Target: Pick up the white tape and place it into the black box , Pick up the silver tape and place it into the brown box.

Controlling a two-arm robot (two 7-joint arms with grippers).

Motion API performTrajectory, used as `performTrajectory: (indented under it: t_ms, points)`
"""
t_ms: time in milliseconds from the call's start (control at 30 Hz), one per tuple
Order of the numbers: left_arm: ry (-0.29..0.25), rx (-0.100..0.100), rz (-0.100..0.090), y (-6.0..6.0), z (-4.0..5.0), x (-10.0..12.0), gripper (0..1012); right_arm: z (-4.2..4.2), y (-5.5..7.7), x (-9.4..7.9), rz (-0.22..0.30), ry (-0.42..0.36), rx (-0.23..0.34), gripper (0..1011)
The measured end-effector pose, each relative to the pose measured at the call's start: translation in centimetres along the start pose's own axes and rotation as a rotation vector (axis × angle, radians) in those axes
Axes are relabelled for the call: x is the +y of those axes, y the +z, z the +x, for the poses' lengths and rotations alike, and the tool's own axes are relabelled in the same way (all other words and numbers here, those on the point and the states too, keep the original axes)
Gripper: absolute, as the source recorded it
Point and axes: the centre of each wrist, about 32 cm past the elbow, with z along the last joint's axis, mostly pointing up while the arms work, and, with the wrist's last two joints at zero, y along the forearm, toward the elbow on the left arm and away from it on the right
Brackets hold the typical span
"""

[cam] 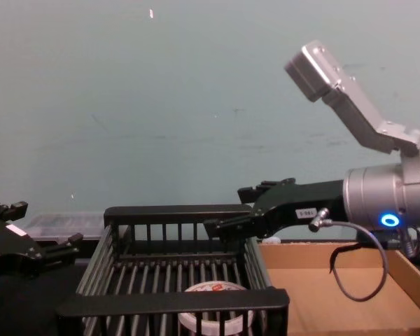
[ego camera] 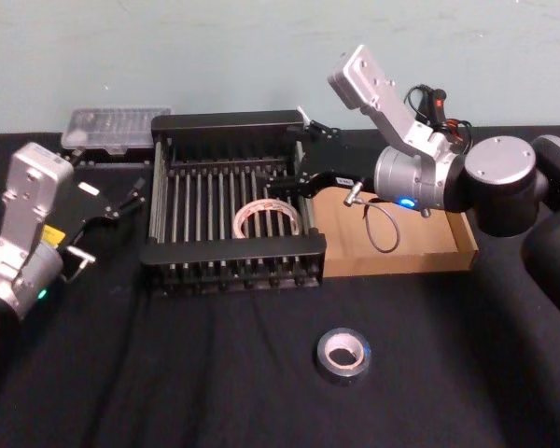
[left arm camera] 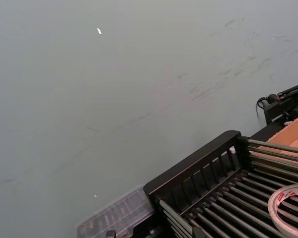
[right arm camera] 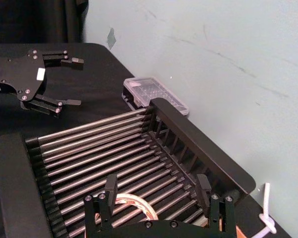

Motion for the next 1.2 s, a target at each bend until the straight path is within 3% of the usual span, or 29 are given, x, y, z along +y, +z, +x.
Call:
performTrajectory:
  t_ms: [233,533,633,900,1200]
  points:
    - [0.0,0.0,0.0,0.0,0.0,0.0,1001,-0.12,0.4,-1.4,0.022,-0.018,0.016,1002]
    - [0.0,0.0,0.0,0.0,0.0,0.0,1001,-0.45,0.3,-5.3,0.037,-0.045,0.041,1002]
    - [0.0,0.0,0.0,0.0,0.0,0.0,1001,-0.9,-0.2,-7.5,0.027,-0.05,0.057,1002]
    - [0.0,0.0,0.0,0.0,0.0,0.0,1002,-2.08,-1.4,-10.9,-0.007,-0.051,0.089,1002]
    - [0.0,0.0,0.0,0.0,0.0,0.0,1001,-4.32,-2.6,-14.2,-0.075,-0.012,0.122,1002]
